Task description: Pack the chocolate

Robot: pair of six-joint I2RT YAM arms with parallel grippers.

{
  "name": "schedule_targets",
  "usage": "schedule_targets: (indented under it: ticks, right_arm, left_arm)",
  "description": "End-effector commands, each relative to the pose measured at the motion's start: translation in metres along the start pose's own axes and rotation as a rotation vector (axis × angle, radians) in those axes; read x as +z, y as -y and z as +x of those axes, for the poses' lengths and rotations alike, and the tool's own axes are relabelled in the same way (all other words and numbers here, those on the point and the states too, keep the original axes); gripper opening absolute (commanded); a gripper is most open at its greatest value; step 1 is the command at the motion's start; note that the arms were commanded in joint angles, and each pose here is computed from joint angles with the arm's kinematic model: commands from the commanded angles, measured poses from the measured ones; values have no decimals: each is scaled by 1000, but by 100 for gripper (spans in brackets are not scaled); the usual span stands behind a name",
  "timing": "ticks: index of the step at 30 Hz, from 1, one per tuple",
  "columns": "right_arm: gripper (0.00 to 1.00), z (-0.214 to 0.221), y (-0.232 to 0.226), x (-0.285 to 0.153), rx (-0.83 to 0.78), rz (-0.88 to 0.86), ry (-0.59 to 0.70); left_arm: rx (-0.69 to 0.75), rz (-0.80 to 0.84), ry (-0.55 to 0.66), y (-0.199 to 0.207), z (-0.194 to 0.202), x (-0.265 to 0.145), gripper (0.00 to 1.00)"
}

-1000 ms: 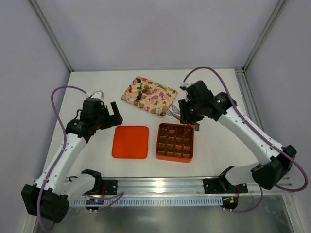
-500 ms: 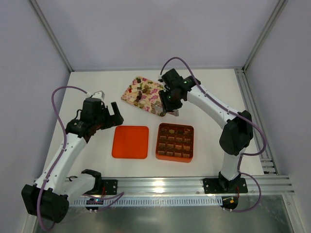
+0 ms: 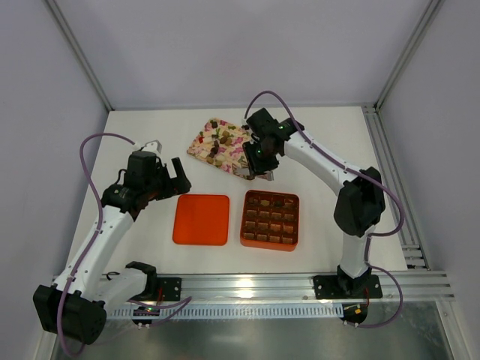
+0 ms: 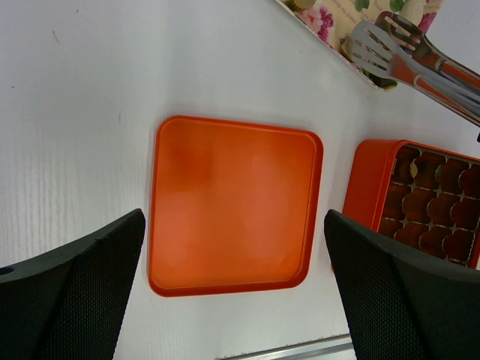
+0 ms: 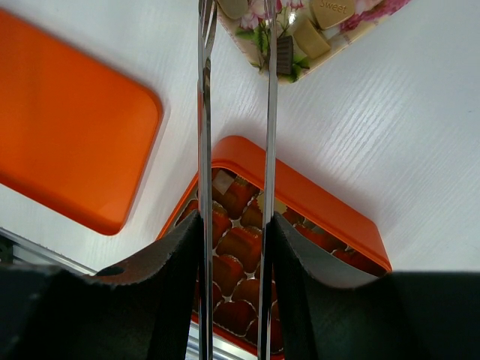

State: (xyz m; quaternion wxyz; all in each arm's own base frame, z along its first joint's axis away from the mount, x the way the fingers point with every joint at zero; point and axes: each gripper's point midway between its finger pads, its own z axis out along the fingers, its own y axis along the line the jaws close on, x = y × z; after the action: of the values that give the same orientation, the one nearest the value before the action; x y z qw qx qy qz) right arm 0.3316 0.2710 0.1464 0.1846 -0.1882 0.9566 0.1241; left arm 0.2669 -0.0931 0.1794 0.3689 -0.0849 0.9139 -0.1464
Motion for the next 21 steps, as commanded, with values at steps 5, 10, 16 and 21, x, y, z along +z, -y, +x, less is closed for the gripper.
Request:
schedule_targets:
  ticks: [5, 10, 16, 21]
  right_arm:
    - [43, -16, -9, 1, -26, -29, 47]
    - [43, -14, -9, 5, -24, -29, 40]
    - [42, -12, -10, 10, -19, -37, 33]
    - [37, -9, -10, 14, -17, -41, 24]
  left_arm:
    - [-5, 19, 28, 4, -8, -3, 100]
    - [-5, 16, 25, 4, -7, -2, 100]
    - [-6, 16, 28, 4, -8, -2, 100]
    - [-6, 16, 28, 4, -8, -2, 100]
